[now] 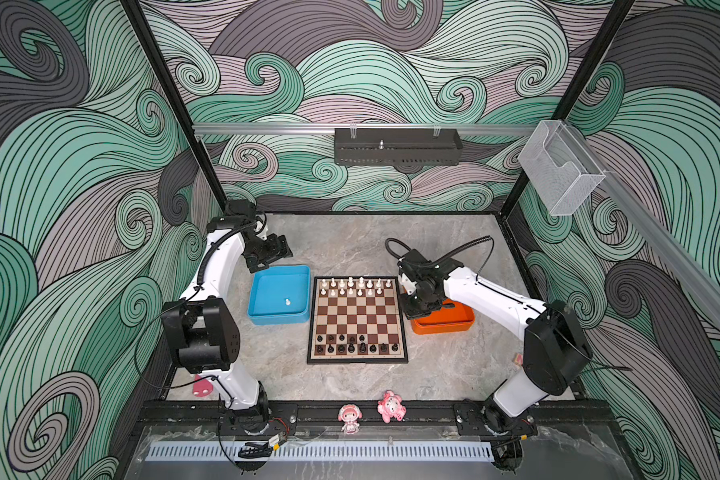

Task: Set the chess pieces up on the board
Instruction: 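Close the right gripper on a black pawn and carry it over the board, then lower the black pawn onto a near-row square and open the right gripper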

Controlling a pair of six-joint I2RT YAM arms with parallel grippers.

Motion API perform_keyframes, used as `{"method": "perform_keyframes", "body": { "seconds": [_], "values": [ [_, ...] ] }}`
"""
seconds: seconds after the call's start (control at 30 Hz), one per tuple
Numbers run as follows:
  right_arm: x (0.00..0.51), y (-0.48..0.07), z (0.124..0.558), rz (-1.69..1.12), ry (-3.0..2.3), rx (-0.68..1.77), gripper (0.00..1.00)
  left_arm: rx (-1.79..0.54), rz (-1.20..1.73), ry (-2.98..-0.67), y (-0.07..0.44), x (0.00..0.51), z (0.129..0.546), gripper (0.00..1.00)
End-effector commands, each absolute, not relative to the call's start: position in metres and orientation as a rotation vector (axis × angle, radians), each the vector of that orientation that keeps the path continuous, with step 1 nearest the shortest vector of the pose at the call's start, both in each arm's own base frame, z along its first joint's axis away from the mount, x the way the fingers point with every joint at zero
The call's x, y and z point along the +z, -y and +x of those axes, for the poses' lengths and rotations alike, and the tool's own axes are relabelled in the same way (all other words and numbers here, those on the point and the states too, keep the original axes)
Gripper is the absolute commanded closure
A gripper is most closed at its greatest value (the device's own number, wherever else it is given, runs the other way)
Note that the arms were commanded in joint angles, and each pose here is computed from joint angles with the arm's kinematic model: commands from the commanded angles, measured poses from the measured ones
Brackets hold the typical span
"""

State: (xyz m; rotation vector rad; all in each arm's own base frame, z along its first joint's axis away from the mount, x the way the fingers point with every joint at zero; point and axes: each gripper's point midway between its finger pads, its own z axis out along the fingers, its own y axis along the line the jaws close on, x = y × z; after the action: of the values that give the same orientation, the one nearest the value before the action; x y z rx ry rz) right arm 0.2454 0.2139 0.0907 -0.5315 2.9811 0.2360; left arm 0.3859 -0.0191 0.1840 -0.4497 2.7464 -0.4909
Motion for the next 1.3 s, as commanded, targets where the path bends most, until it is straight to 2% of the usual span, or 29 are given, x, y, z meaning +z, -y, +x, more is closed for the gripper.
{"method": "perform_keyframes", "body": {
  "seconds": [0.0,0.33,1.27],
  "values": [
    [0.081,-0.224,0.231,-0.525,-3.021,0.227,0.87,-0.514,-0.45,-2.754,0.021,0.183,0.386,0.13],
    [0.057,-0.242,0.224,-0.605,-3.052,0.206,0.87,-0.5,-0.443,-2.763,0.021,0.181,0.379,0.13],
    [0.036,-0.246,0.205,-0.635,-3.121,0.168,0.86,-0.527,-0.441,-2.776,0.024,0.173,0.381,0.13]
  ]
}}
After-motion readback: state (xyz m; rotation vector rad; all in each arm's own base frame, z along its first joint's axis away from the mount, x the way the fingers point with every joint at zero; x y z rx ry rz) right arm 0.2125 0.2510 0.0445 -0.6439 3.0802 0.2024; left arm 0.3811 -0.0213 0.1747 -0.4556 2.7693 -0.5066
